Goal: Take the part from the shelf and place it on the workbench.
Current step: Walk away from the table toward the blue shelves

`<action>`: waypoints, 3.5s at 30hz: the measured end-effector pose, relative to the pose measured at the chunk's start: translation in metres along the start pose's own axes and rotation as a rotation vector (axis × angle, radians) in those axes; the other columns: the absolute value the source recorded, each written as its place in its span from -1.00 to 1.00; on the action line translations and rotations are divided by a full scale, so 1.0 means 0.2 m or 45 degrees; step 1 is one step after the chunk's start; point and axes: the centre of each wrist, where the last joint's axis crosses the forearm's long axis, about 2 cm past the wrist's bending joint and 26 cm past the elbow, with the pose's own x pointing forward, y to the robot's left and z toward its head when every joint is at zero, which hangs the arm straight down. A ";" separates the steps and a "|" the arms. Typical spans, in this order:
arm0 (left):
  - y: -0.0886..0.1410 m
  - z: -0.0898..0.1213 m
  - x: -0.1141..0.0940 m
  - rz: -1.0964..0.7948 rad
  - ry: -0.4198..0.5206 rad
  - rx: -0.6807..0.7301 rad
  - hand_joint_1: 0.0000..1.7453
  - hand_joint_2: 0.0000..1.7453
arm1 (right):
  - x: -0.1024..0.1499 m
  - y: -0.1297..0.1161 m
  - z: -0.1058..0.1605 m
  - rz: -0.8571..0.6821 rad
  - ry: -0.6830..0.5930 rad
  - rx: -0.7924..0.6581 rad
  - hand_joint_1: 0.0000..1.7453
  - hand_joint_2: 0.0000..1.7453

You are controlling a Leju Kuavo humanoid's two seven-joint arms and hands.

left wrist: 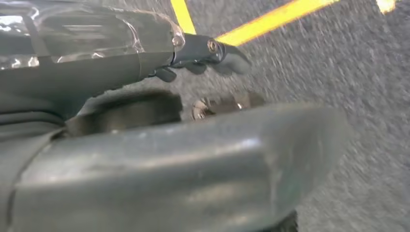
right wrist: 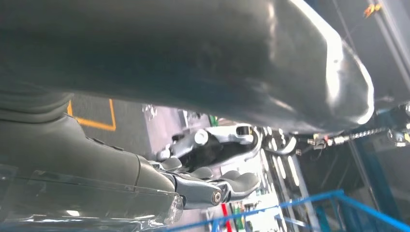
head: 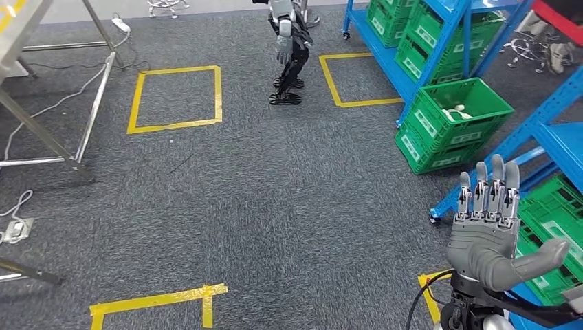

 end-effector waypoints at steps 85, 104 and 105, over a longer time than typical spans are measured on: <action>0.20 -0.02 -0.02 -0.004 0.007 0.055 -1.00 -1.00 | -0.10 0.10 -0.08 -0.016 -0.067 -0.130 -1.00 -1.00; 0.48 -0.01 -0.10 0.076 0.037 0.278 -1.00 -1.00 | -0.13 0.11 -0.05 -0.230 -0.106 -0.166 -1.00 -1.00; 0.49 -0.01 -0.10 0.085 0.035 0.282 -1.00 -1.00 | -0.13 0.10 -0.05 -0.231 -0.103 -0.165 -1.00 -1.00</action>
